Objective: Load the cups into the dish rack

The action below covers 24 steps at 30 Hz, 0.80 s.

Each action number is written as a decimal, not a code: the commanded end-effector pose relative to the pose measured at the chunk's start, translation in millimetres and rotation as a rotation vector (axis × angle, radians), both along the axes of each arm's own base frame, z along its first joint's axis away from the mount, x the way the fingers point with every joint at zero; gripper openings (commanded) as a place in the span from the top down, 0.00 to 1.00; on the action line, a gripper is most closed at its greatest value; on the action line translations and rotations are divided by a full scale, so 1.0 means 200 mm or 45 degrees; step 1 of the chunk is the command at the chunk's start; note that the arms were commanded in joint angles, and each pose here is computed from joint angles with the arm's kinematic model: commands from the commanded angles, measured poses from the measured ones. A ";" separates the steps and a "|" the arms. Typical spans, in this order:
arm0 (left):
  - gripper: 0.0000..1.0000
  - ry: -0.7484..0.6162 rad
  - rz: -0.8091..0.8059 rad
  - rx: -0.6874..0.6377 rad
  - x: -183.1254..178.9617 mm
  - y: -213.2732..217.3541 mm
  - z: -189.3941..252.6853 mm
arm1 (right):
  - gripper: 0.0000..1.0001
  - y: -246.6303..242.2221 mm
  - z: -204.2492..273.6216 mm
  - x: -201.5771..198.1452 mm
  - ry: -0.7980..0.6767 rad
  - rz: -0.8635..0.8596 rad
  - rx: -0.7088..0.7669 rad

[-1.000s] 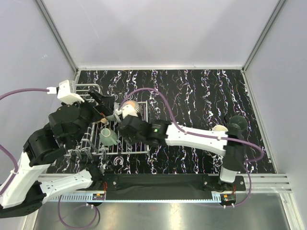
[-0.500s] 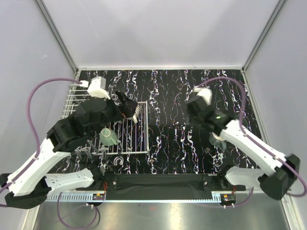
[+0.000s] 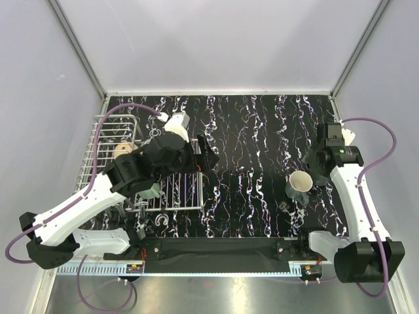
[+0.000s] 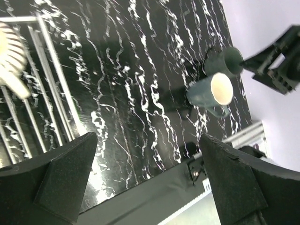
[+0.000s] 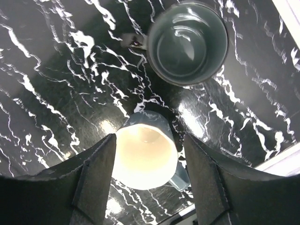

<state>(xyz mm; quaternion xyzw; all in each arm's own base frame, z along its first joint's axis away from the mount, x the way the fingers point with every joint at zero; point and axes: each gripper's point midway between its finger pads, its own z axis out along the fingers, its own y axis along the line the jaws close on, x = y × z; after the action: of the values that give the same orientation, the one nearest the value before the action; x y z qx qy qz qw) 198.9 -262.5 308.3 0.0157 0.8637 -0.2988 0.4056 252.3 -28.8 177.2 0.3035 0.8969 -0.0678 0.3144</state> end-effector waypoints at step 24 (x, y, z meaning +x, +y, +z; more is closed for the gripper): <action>0.02 -0.084 -0.194 -0.093 -0.06 -0.17 0.03 | 0.54 0.00 -0.27 -0.16 0.150 -0.241 0.204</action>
<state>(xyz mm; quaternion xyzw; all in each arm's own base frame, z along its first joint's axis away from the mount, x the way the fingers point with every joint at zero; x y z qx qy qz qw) 187.9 -286.7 299.4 0.0640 0.8539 -0.3303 0.3972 225.4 -30.5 128.4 0.3910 0.8881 -0.0444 0.2375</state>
